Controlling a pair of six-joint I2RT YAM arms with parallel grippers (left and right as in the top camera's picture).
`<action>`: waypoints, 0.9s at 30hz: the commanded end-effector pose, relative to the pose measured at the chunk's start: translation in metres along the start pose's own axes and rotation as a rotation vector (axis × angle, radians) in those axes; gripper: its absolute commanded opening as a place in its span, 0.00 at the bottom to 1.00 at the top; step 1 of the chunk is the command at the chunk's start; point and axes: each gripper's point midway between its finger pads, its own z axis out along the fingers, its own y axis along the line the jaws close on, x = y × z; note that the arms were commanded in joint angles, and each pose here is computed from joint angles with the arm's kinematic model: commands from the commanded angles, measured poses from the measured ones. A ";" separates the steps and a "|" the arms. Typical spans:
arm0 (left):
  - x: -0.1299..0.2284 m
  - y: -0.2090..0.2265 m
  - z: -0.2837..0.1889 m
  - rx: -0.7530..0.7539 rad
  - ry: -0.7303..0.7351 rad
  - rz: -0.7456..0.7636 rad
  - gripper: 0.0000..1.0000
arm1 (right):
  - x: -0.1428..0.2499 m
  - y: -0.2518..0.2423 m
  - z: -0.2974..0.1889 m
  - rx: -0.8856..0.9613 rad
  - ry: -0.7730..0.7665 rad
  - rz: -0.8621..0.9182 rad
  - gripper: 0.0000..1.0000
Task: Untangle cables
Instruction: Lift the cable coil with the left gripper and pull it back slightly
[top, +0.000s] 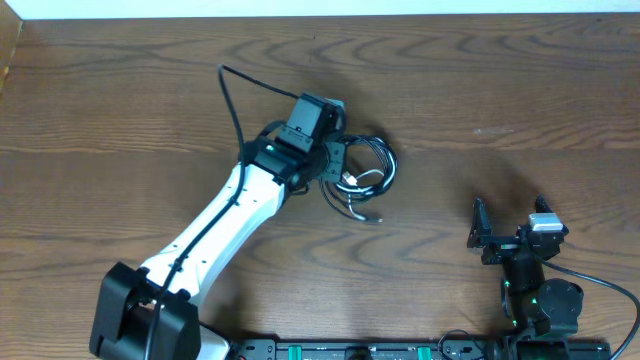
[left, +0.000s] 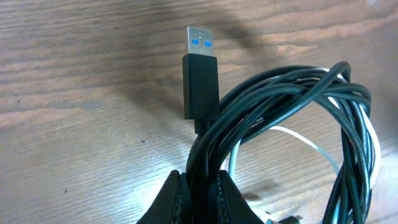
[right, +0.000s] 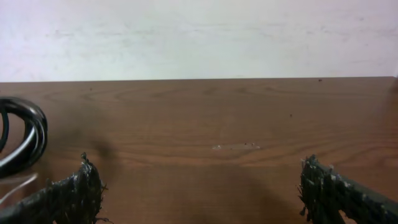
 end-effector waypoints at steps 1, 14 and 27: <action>-0.035 0.011 -0.035 0.012 -0.118 -0.266 0.08 | 0.001 0.001 0.000 -0.003 0.002 0.013 0.99; 0.016 0.051 -0.039 -0.118 0.068 -0.568 0.08 | 0.001 0.001 0.000 -0.003 0.002 0.013 0.99; 0.007 0.028 -0.031 0.026 0.061 -0.566 0.08 | 0.001 0.001 0.000 -0.003 0.002 0.013 0.99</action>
